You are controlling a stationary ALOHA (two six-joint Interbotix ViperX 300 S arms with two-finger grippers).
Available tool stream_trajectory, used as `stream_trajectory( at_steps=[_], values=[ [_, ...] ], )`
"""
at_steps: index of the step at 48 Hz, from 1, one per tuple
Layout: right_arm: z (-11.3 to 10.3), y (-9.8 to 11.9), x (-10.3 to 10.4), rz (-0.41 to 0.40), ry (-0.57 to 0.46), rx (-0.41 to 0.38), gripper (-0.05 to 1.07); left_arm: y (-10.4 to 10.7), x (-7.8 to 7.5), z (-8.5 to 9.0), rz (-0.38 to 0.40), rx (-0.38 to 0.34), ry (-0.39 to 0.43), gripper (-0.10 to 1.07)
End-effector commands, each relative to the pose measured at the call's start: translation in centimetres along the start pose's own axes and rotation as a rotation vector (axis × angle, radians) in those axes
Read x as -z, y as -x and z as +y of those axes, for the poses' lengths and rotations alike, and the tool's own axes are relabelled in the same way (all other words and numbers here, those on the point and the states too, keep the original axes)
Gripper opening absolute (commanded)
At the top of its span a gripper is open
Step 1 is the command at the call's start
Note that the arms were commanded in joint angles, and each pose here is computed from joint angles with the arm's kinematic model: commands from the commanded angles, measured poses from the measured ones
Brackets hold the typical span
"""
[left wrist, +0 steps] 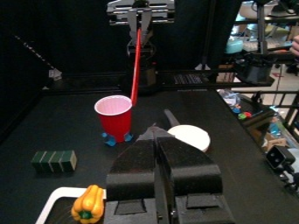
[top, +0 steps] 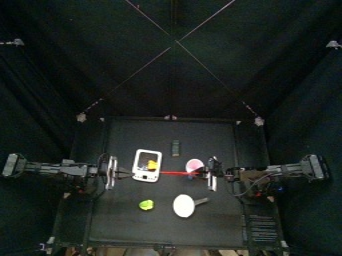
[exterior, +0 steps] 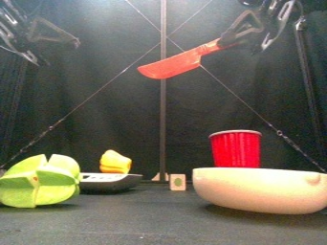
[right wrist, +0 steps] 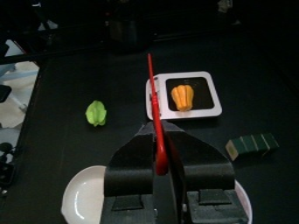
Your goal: Grab knife with both hands
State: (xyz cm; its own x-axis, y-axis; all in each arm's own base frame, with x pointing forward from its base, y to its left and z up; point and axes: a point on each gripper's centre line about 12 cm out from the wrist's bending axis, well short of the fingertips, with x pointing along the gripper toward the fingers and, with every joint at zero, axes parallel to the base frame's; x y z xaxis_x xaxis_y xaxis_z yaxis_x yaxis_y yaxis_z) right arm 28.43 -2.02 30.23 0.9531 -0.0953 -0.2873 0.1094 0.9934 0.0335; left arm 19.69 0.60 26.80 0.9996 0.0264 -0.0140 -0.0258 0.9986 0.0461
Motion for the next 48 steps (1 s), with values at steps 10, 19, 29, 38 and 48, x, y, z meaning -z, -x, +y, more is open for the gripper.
stream_trajectory(
  at_steps=[10,19,29,38,48],
  values=[
    [-2.8,-1.6,-0.7,-0.112,-0.017,-0.021,0.22,0.0,-1.3,2.4,-0.077,-0.119,-0.024,0.84],
    [-4.3,-3.0,-0.5,-0.146,-0.038,-0.033,0.22,-0.4,-1.2,4.4,-0.04,-0.207,-0.056,0.95],
    [-5.4,-4.4,-0.2,-0.136,-0.046,-0.024,0.22,-1.8,-0.7,7.7,0.136,-0.325,-0.055,0.95],
    [-6.0,-5.0,0.3,-0.117,-0.057,-0.01,0.22,-3.1,-0.2,9.3,0.195,-0.358,-0.068,0.95],
    [-6.4,-4.9,0.4,-0.118,-0.063,0.0,0.22,-3.6,0.7,11.2,0.235,-0.413,-0.047,0.95]
  ],
)
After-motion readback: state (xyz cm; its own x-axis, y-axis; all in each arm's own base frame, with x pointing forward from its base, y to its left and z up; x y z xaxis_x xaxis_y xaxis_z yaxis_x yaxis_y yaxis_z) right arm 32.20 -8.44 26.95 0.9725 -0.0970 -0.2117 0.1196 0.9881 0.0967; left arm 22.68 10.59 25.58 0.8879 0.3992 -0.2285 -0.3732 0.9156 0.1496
